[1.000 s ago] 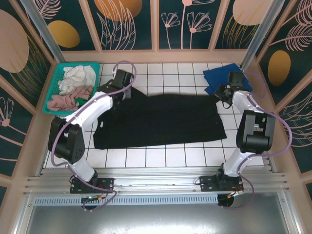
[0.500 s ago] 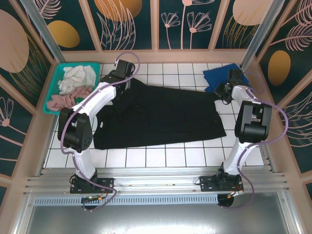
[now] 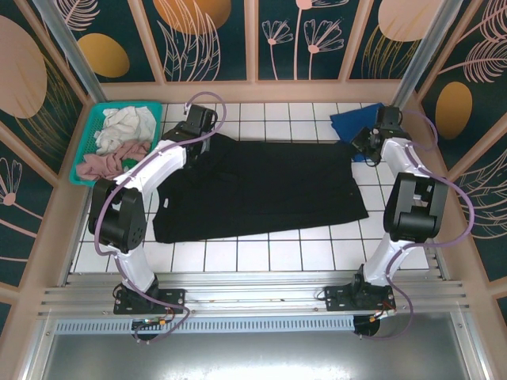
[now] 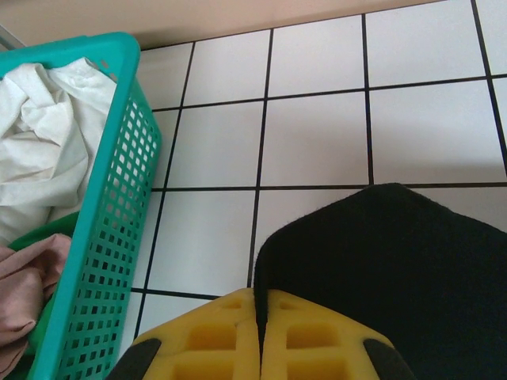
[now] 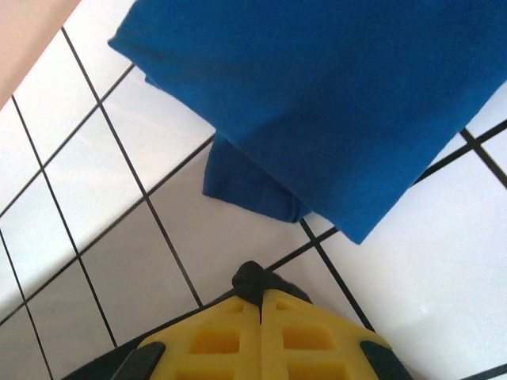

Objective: Fold and stack the t-shirts

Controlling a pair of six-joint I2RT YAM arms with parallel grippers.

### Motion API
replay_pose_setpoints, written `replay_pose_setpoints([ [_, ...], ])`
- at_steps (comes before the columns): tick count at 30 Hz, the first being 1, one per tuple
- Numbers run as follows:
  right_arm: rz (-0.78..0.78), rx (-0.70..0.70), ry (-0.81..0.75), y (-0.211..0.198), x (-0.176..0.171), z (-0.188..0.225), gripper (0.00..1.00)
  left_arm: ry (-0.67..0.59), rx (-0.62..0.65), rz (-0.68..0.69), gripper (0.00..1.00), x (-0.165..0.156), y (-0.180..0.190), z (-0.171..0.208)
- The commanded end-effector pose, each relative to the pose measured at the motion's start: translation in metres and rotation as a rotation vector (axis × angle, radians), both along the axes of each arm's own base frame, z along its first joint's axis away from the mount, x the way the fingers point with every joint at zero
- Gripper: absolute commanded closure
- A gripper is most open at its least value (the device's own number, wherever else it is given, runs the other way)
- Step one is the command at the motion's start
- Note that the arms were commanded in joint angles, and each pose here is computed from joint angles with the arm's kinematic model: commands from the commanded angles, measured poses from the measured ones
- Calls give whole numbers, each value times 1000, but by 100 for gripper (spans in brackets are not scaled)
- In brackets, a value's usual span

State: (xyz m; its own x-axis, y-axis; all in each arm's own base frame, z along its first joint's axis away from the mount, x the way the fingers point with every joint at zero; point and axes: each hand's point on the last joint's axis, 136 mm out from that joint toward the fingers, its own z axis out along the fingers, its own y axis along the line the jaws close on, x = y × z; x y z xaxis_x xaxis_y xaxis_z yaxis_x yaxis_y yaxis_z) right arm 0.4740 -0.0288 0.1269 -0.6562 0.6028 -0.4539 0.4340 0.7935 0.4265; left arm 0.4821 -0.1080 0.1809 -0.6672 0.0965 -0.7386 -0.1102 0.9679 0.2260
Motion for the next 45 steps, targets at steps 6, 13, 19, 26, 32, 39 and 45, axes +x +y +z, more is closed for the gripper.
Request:
replay_pose_setpoints([
  [6, 27, -51, 14, -1, -20, -21, 100, -1, -139, 18, 100, -40, 5, 11],
  [13, 32, -7, 106, 2, -48, -64, 100, 110, -286, 46, 100, -116, 15, -46],
  [19, 17, -3, 135, -2, -60, -79, 100, 177, -477, 12, 100, -166, -7, -86],
  [26, 6, -22, 115, -5, -62, -66, 97, 253, -459, 34, 100, -190, -16, -114],
  [32, -12, -80, 151, -13, -66, -62, 74, 290, -567, 9, 61, -204, -28, -118],
  [39, -18, -205, 10, 9, -76, 1, 54, 190, -601, -11, 27, -201, -26, -89],
  [45, 237, -59, -9, 108, -74, -38, 53, 253, -475, 89, 26, -156, -12, -121],
])
